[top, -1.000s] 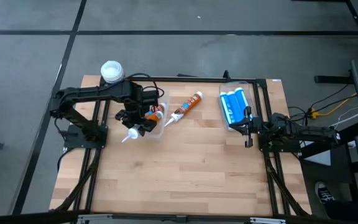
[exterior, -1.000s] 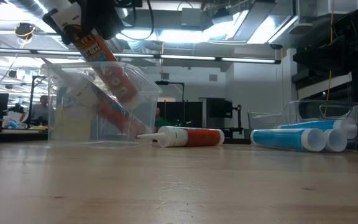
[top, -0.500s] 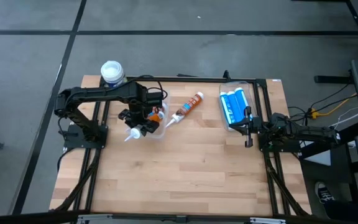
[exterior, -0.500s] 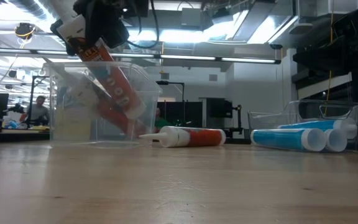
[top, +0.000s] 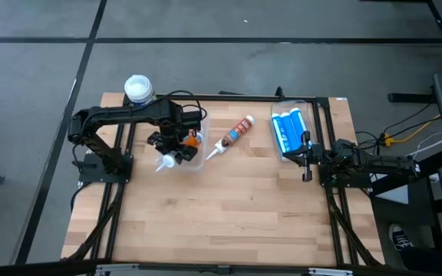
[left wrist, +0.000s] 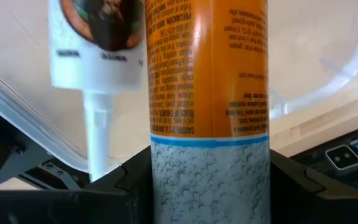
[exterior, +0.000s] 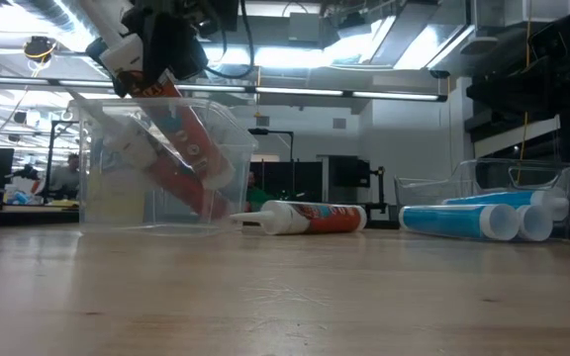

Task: Pick & place silicon tubes, Sealant and Lysol wipes
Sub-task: Put the bottom orange sealant into the transparent container

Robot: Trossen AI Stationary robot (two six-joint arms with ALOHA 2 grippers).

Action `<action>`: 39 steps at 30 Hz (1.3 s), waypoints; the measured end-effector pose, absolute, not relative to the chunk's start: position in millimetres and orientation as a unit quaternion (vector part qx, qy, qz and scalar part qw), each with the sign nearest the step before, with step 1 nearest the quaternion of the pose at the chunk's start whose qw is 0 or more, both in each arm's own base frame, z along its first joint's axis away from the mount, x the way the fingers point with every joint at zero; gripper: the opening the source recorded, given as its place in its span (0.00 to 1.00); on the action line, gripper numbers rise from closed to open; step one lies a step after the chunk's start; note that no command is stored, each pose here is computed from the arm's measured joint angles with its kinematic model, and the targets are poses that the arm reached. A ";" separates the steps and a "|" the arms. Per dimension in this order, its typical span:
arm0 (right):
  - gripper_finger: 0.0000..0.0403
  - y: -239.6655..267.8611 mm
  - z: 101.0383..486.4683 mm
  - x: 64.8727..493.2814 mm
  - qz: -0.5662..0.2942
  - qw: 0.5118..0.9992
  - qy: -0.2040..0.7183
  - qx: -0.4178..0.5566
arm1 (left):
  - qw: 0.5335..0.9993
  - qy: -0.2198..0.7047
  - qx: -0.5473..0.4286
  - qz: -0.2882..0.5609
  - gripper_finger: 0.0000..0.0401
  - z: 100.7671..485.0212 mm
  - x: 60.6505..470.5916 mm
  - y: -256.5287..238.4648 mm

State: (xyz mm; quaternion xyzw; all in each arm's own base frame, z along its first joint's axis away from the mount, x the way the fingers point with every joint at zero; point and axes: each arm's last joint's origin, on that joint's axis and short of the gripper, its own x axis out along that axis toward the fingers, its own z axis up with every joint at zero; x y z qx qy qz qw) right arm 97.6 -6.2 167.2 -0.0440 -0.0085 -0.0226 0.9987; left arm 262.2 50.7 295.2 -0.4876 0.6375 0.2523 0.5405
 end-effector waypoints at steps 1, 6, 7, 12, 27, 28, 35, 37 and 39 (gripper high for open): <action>0.06 -6.2 167.2 97.6 -0.023 0.999 -0.008 -0.044 | 0.542 0.636 -0.487 0.253 0.51 295.2 262.2 51.7; 0.06 -6.2 167.2 97.6 -0.023 0.999 -0.008 -0.044 | 0.550 0.631 -0.478 0.265 0.51 294.8 261.7 56.0; 0.06 -6.2 167.2 97.6 -0.023 0.999 -0.008 -0.044 | 0.551 0.630 -0.477 0.268 0.51 294.8 261.6 56.7; 0.06 -6.2 167.2 97.6 -0.023 0.999 -0.008 -0.044 | 0.552 0.629 -0.471 0.280 0.51 293.3 261.8 60.2; 0.06 -6.2 167.2 97.6 -0.023 0.999 -0.008 -0.044 | 0.546 0.654 -0.457 0.255 0.51 264.7 285.6 68.0; 0.06 -6.2 167.3 97.6 -0.023 0.999 -0.008 -0.044 | 0.545 0.655 -0.457 0.255 0.51 263.6 286.3 68.2; 0.06 -6.2 167.2 97.6 -0.023 0.999 -0.008 -0.044 | 0.552 0.652 -0.455 0.252 0.51 261.2 289.5 69.1; 0.06 -6.2 167.2 97.6 -0.023 0.999 -0.008 -0.044 | 0.553 0.652 -0.453 0.255 0.51 261.1 289.4 69.3; 0.06 -6.2 167.2 97.6 -0.023 0.999 -0.008 -0.044 | 0.554 0.651 -0.449 0.259 0.51 261.1 289.3 69.6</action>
